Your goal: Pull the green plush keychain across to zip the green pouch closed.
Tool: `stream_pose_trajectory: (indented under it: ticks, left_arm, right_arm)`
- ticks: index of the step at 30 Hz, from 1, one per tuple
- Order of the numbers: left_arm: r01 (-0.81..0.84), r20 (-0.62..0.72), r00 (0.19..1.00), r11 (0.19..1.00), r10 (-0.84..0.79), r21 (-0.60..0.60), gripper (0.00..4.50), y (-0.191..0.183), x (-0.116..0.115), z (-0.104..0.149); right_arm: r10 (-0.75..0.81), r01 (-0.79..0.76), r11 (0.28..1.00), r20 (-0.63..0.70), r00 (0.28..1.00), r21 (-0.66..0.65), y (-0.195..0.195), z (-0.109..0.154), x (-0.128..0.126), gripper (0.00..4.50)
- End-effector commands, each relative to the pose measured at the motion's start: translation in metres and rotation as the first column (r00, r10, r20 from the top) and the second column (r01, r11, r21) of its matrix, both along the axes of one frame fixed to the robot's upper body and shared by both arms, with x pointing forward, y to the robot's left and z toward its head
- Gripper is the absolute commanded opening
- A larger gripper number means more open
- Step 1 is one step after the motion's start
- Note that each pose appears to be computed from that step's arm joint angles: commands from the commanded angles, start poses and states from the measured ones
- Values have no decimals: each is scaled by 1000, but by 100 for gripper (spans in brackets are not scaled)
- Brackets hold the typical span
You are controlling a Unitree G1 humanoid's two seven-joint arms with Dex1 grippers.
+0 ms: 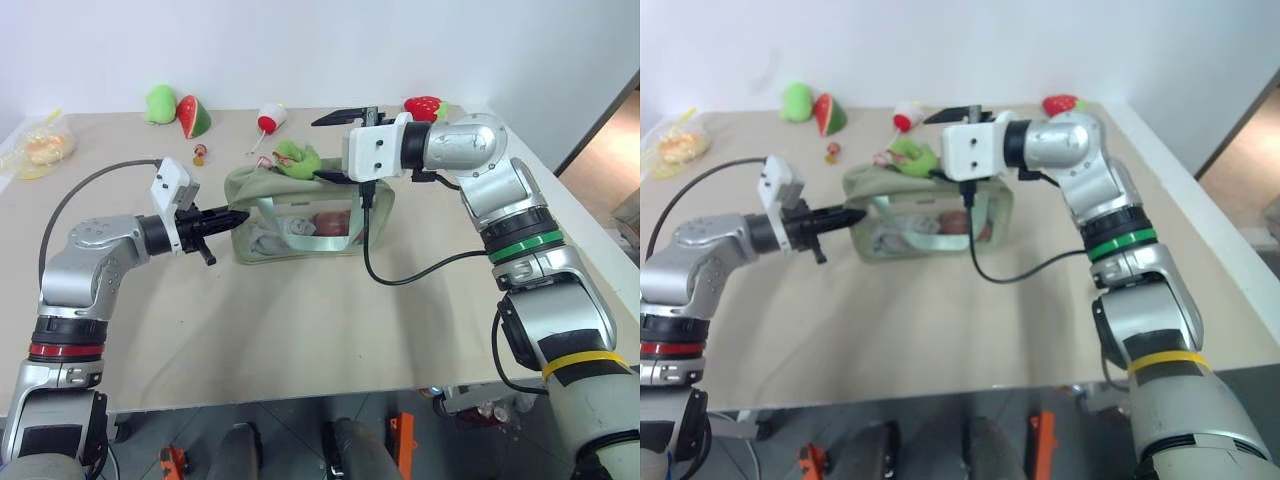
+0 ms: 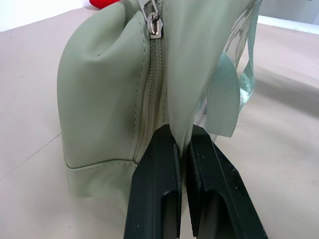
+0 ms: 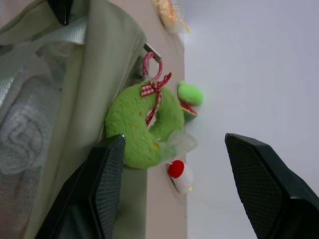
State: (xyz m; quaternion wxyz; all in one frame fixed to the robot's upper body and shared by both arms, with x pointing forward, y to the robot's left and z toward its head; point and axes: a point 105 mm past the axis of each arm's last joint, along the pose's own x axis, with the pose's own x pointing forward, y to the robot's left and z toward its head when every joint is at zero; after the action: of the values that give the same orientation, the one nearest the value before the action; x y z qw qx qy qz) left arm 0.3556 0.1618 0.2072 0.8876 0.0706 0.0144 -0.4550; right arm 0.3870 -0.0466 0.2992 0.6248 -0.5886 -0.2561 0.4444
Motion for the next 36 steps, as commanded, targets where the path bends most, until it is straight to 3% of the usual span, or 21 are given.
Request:
stream_pose_trajectory:
  ticks: [1, 15, 28, 31, 36]
  left_arm:
    - [2, 59, 998, 1000, -1, -9, 0, 2, -6, 16]
    - [0, 61, 998, 1000, 2, -19, 0, 0, -7, 17]
    - [-10, 61, 998, 1000, 11, -25, 0, 1, -7, 18]
    - [-14, 60, 998, 1000, 15, -25, 0, 1, -8, 18]
    - [-23, 55, 998, 999, 24, -27, 0, 2, -9, 15]
  right_arm:
    - [27, -25, 1000, 99, 995, -13, 6, 20, -4, 331]
    - [27, -14, 991, 97, 995, -134, -6, 2, 1, 331]
    - [82, -75, 994, 90, 992, -86, 20, 6, -1, 331]
    - [95, -89, 993, 82, 992, -76, 25, 6, -2, 255]
    - [100, -95, 993, 69, 993, -74, 27, 4, -1, 73]
